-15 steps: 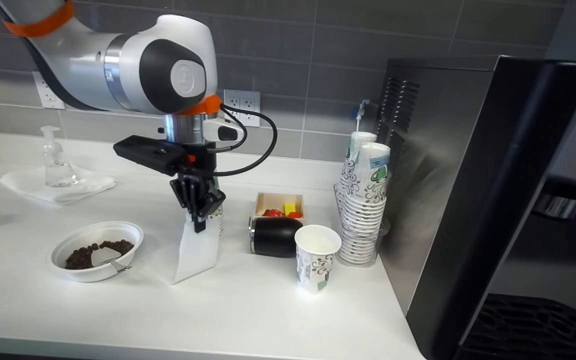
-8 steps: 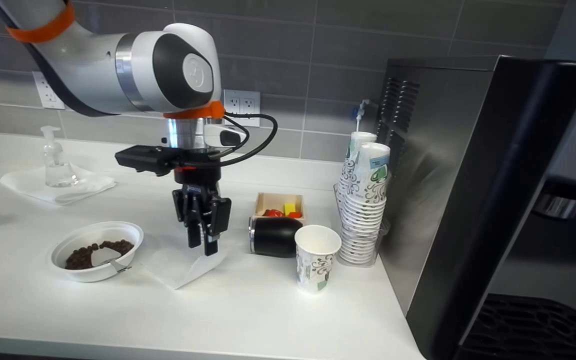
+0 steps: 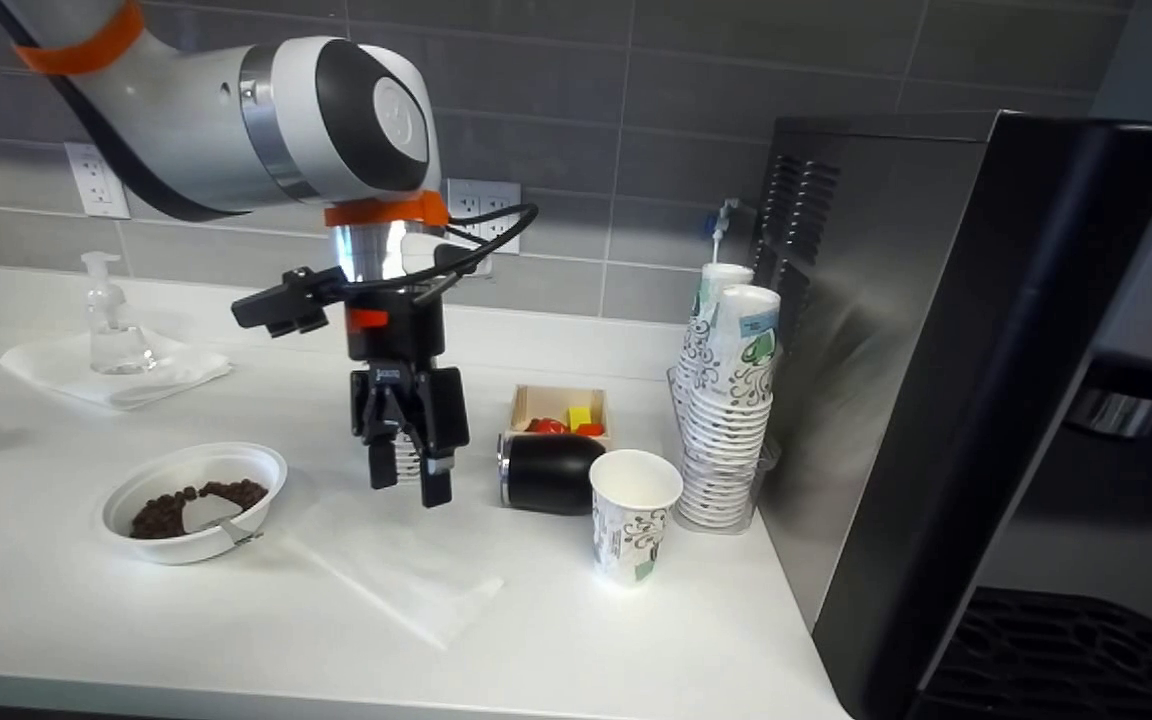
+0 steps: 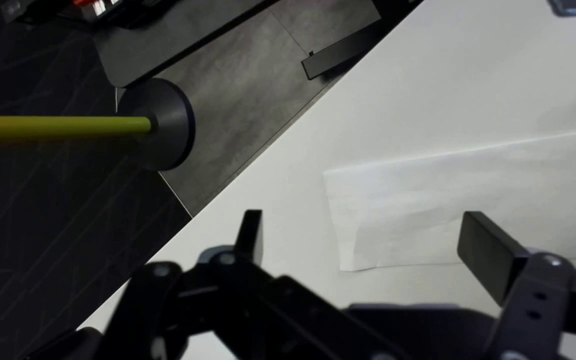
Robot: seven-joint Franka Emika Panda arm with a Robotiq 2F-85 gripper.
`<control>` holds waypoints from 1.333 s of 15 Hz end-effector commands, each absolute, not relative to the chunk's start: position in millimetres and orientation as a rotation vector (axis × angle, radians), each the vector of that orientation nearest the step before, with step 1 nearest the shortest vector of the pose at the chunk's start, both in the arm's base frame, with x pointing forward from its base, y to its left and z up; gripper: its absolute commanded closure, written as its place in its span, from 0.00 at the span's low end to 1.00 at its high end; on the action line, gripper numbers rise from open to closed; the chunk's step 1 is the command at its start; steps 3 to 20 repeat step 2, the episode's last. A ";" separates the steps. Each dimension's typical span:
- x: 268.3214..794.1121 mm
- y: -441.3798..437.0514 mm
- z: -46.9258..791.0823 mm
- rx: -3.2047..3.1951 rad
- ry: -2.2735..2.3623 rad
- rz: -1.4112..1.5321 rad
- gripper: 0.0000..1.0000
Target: Unfold the paper towel
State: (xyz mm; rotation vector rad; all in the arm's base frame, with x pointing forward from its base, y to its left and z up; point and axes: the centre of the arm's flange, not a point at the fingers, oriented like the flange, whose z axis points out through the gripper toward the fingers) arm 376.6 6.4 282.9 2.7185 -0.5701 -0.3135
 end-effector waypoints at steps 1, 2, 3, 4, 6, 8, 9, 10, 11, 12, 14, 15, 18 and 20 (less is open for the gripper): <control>373.6 9.1 304.6 2.709 -0.587 -0.218 0.00; 373.8 9.3 307.2 2.709 -0.593 -0.207 0.00; 373.8 9.3 307.2 2.709 -0.593 -0.207 0.00; 373.8 9.3 307.2 2.709 -0.593 -0.207 0.00; 373.8 9.3 307.2 2.709 -0.593 -0.207 0.00; 373.8 9.3 307.2 2.709 -0.593 -0.207 0.00; 373.8 9.3 307.2 2.709 -0.593 -0.207 0.00; 373.8 9.3 307.2 2.709 -0.593 -0.207 0.00; 373.8 9.3 307.2 2.709 -0.593 -0.207 0.00; 373.8 9.3 307.2 2.709 -0.593 -0.207 0.00; 373.8 9.3 307.2 2.709 -0.593 -0.207 0.00; 373.8 9.3 307.2 2.709 -0.593 -0.207 0.00; 373.8 9.3 307.2 2.709 -0.593 -0.207 0.00; 373.8 9.3 307.2 2.709 -0.593 -0.207 0.00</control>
